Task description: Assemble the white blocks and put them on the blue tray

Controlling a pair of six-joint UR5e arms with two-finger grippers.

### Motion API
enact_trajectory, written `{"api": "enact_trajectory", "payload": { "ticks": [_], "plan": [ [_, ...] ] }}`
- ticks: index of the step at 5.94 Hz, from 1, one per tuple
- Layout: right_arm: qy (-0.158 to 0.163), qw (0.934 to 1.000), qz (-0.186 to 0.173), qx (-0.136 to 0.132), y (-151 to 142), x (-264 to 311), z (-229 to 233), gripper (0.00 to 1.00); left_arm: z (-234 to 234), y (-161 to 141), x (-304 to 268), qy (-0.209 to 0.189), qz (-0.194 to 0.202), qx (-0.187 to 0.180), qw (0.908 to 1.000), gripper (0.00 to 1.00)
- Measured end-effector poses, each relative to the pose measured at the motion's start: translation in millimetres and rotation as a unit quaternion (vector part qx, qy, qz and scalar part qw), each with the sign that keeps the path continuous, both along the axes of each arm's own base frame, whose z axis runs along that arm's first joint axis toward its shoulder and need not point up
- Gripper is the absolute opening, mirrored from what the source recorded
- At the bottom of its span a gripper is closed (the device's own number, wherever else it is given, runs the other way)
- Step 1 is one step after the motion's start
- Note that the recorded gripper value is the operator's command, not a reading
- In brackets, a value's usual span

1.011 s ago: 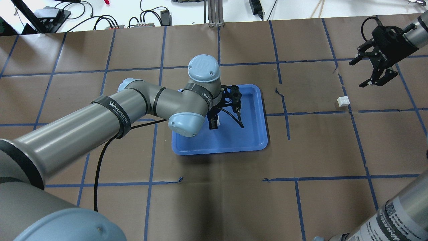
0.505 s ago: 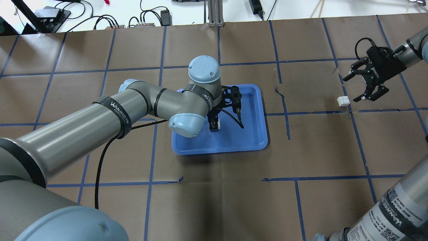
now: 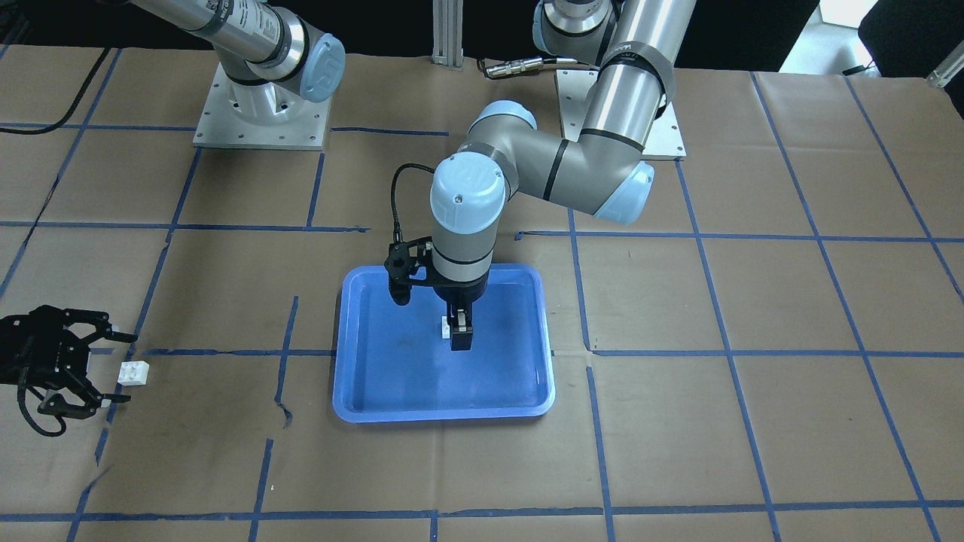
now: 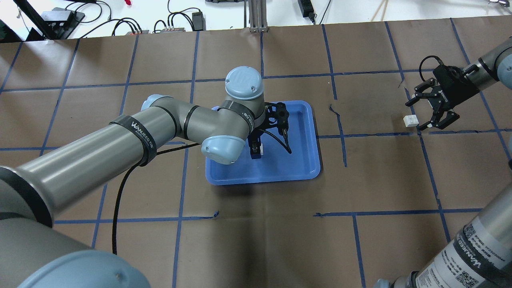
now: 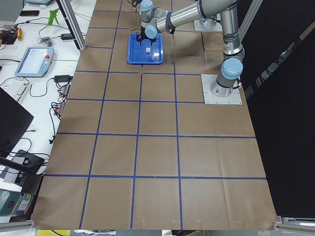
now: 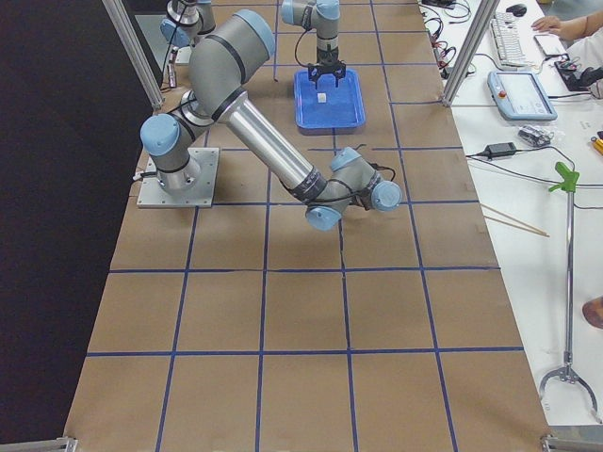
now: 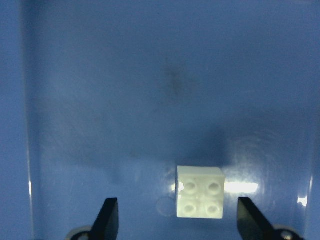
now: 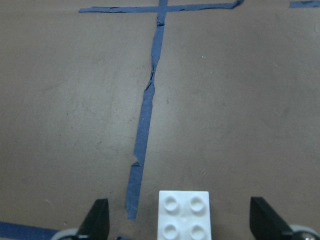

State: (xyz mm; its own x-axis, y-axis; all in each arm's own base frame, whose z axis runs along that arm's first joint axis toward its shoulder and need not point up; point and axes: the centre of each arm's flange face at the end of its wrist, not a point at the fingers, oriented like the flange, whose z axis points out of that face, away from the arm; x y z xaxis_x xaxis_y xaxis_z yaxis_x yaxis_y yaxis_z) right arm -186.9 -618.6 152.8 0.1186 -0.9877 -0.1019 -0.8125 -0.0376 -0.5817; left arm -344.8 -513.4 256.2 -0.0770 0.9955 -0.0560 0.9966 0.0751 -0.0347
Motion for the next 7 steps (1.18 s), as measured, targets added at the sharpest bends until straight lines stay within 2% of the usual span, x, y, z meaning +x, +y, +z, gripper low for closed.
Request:
{"api": "enact_trajectory", "payload": {
  "ticks": [1, 2, 3, 4, 5, 6, 7],
  "plan": [
    [0.001, 1.0, -0.001, -0.002, 0, -2, -2, 0.62, 55, 15, 13, 0.0, 0.016, -0.001, 0.9999, 0.86],
    [0.004, 1.0, -0.001, -0.007, -1, -3, -1, 0.49, 116, 32, 35, 0.0, 0.056, 0.007, 0.9984, 0.86],
    [0.007, 0.9999, -0.001, -0.011, -2, -3, 0, 0.39, 171, 53, 59, -0.001, 0.115, 0.016, 0.9933, 0.89],
    [0.008, 0.9999, -0.001, -0.014, -3, -4, 3, 0.33, 210, 68, 83, -0.004, 0.201, 0.018, 0.9795, 0.99],
    [0.01, 0.9998, -0.001, -0.018, -4, -5, 6, 0.31, 232, 74, 102, -0.001, 0.304, 0.011, 0.9527, 0.99],
    [0.014, 0.9996, -0.002, -0.023, -6, -6, 11, 0.31, 245, 76, 116, -0.001, 0.416, -0.007, 0.9095, 0.99],
    [0.021, 0.9992, -0.004, -0.032, -8, -6, 21, 0.31, 248, 75, 128, -0.006, 0.522, -0.025, 0.8528, 0.99]
  ]
}}
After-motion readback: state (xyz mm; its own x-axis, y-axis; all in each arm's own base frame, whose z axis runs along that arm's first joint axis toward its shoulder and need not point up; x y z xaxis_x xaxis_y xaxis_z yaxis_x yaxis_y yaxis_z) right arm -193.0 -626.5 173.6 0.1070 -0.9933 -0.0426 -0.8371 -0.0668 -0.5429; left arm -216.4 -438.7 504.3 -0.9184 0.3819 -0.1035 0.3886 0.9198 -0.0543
